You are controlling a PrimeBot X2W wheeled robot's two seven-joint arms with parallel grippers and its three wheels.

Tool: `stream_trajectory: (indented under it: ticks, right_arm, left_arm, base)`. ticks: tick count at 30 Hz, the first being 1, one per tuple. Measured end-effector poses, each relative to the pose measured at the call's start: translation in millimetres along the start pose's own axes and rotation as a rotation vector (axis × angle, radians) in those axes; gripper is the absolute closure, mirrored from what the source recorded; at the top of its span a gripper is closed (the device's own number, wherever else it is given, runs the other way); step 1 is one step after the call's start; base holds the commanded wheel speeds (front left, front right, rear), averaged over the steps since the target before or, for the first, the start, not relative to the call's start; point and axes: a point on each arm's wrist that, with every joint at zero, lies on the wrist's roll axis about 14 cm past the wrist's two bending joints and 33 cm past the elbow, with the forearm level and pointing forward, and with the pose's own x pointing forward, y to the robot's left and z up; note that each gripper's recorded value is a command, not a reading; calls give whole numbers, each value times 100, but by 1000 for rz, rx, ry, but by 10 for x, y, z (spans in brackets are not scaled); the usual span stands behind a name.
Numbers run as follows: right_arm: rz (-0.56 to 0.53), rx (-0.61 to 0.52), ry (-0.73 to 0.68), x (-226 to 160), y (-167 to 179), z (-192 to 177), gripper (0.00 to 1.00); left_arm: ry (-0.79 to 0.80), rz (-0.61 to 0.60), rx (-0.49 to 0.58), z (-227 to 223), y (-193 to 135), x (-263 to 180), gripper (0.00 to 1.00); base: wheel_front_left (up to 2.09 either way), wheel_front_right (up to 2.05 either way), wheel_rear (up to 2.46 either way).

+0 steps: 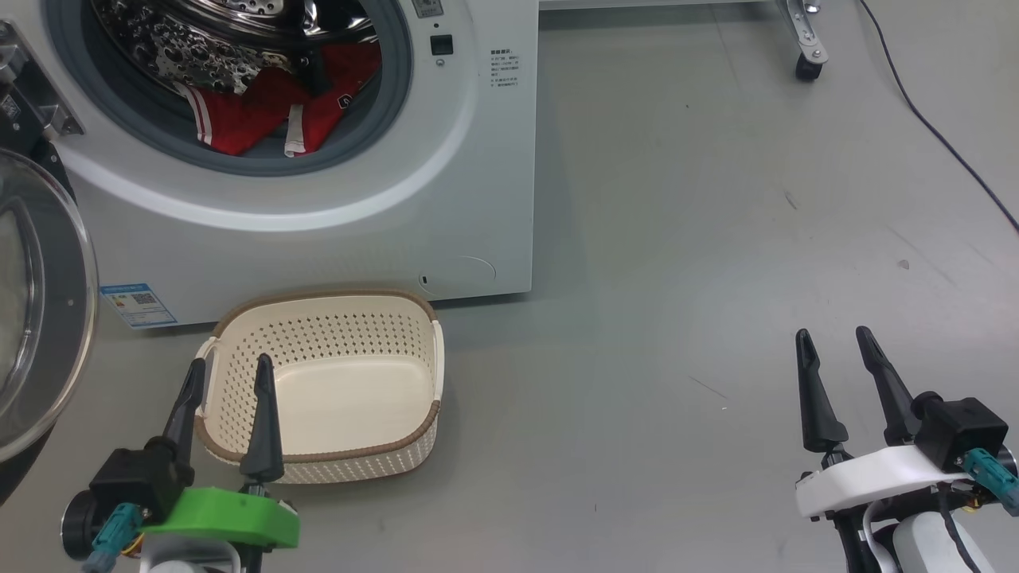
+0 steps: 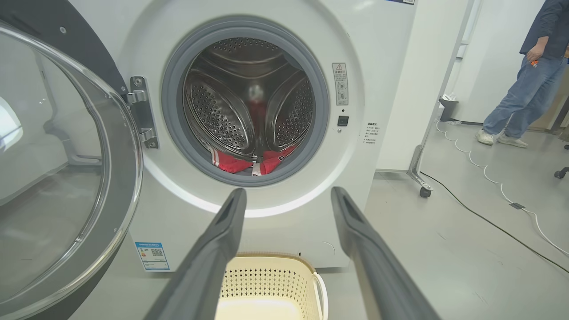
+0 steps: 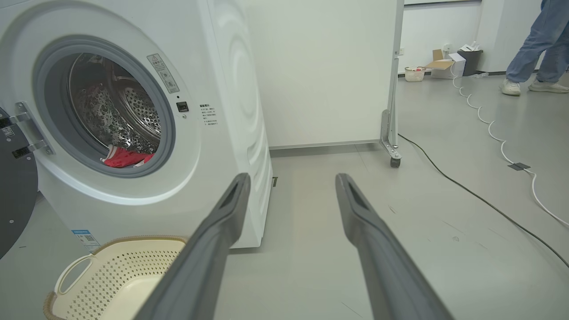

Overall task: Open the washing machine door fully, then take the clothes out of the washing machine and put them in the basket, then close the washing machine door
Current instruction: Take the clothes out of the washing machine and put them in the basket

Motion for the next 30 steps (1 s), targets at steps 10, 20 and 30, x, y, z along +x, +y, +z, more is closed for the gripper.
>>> stream_trajectory:
  ticks: [10,20,30]
  right_arm:
    - [4,1,3,6,13,-9,0]
    - [9,2,1,12,29,-7,0]
    - [12,2,-1,8,38,1,0]
  left_arm:
    - [-6,4,1,22,11,-11,0]
    - [-20,0,3,70,3,-16,0]
    - [-14,-9,1,50,-20,-52,0]
  base:
    - [102,-102,0]
    - [136,-136,0]
    - [108,-108,0]
